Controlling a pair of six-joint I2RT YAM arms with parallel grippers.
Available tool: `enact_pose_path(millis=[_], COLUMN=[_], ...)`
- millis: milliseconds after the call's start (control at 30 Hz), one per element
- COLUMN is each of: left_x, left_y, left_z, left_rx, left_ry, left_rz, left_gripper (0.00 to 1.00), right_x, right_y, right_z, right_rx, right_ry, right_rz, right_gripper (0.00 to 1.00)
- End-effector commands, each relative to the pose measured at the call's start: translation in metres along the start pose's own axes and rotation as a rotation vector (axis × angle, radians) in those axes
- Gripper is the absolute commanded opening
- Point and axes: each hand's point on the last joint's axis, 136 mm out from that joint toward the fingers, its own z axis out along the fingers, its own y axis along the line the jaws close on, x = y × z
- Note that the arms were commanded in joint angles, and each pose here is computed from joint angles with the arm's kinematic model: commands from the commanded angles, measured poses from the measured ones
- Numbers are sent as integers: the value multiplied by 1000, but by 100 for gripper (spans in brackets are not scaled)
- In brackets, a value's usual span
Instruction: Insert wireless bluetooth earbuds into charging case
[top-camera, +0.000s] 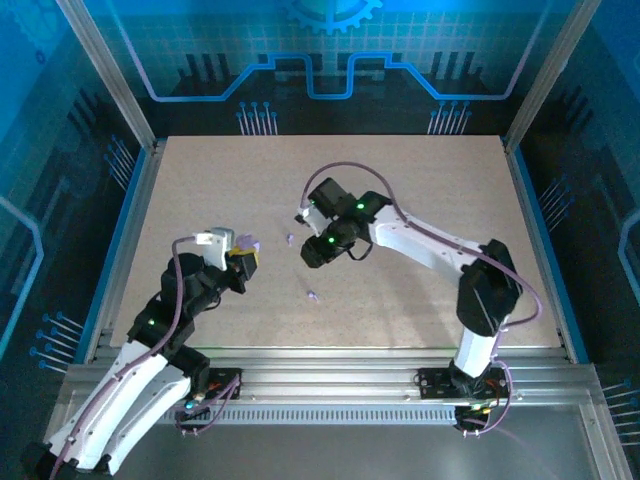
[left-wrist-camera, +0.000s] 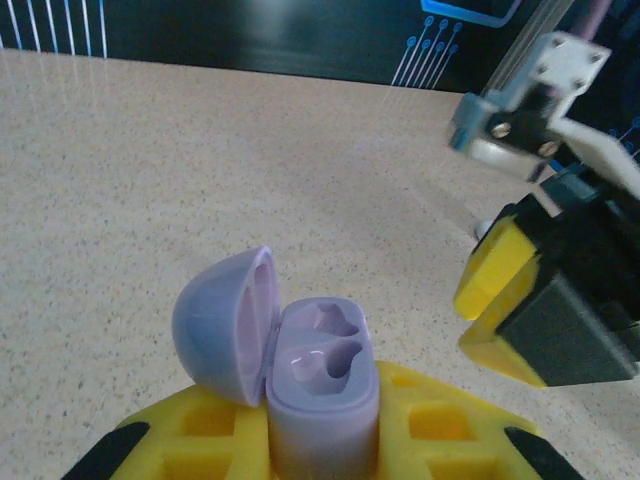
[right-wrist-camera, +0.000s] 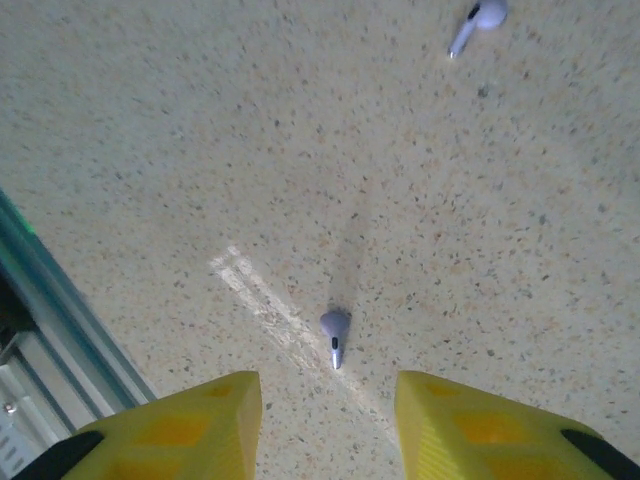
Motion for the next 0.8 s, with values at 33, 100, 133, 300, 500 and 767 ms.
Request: enact_pose_path(millis=[33, 100, 133, 300, 500, 767], left_x=[19, 24, 26, 29, 27, 29], left_y=[14, 18, 20, 25, 25, 27], left_z=[1, 0, -1, -5, -7, -6], left_rx=[-42, -57, -65, -88, -96, -102], left_ry=[10, 9, 7, 7, 7, 12], left_rz=[-101, -124, -130, -125, -107, -95], left_gripper=[19, 19, 19, 20, 20, 20], right_x=[20, 23, 26, 39, 48, 62], right_y=[1, 5, 5, 6, 5, 7], right_z=[21, 35, 41, 69, 87, 101], right_rx=[24, 14, 18, 38, 55, 58], right_ry=[148, 182, 204, 297, 353, 410], right_rz=[38, 14, 2, -33, -45, -55], right_gripper=[39, 39, 39, 38, 39, 39])
